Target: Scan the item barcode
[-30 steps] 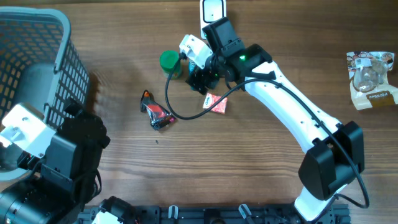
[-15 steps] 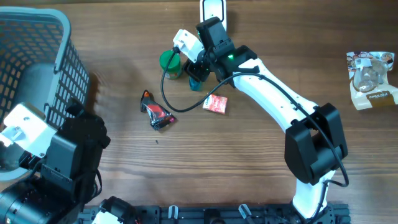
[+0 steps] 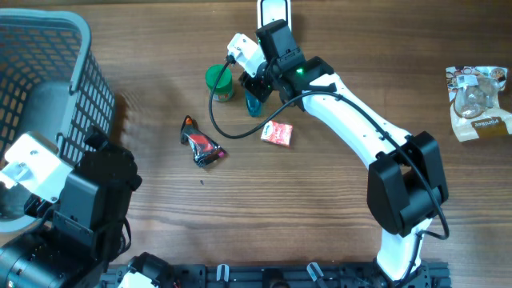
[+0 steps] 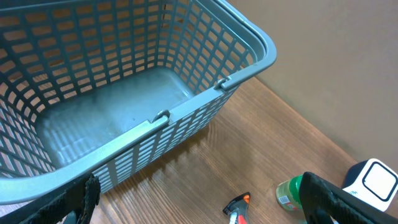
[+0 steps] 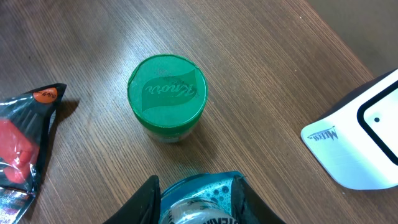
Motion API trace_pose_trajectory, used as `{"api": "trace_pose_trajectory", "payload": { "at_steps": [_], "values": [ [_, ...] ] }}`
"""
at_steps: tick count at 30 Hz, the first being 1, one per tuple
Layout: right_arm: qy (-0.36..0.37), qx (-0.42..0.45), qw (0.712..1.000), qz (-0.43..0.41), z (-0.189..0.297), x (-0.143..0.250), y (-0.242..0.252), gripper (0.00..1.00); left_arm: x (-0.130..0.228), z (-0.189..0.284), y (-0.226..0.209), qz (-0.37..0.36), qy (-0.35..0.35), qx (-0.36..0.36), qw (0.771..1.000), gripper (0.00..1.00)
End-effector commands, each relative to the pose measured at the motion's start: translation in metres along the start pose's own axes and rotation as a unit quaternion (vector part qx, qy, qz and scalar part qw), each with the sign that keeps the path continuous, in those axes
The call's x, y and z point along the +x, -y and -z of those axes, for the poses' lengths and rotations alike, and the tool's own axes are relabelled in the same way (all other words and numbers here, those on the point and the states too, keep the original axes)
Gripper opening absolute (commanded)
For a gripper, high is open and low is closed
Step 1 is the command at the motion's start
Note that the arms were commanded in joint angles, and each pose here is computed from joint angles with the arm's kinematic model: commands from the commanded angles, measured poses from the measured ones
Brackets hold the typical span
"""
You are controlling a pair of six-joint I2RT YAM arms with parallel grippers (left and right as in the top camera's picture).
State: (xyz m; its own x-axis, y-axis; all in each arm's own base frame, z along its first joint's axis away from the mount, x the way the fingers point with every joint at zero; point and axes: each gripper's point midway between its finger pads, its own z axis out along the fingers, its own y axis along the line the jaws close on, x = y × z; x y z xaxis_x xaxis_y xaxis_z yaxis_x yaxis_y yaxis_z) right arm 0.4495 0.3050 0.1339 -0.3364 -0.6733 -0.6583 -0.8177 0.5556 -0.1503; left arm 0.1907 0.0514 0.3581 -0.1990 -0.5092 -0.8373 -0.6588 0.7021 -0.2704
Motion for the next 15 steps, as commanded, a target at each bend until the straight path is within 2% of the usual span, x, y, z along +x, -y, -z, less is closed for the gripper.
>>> {"api": "trace_pose_trajectory", "payload": {
  "at_steps": [1,8,15],
  "values": [
    [-0.009,0.002,1.0,-0.008,-0.002,0.006,0.003,0.11,0.0,0.0,-0.001,0.004,0.0,0.001,1.0,1.0],
    [0.023,0.005,1.0,-0.002,0.053,-0.021,0.0,0.08,0.002,-0.002,0.002,-0.002,-0.002,-0.003,1.0,1.0],
    [0.037,-0.184,0.982,0.021,0.076,-0.015,-0.07,0.08,0.004,-0.004,0.005,-0.008,-0.005,-0.007,1.0,1.0]
  ]
}}
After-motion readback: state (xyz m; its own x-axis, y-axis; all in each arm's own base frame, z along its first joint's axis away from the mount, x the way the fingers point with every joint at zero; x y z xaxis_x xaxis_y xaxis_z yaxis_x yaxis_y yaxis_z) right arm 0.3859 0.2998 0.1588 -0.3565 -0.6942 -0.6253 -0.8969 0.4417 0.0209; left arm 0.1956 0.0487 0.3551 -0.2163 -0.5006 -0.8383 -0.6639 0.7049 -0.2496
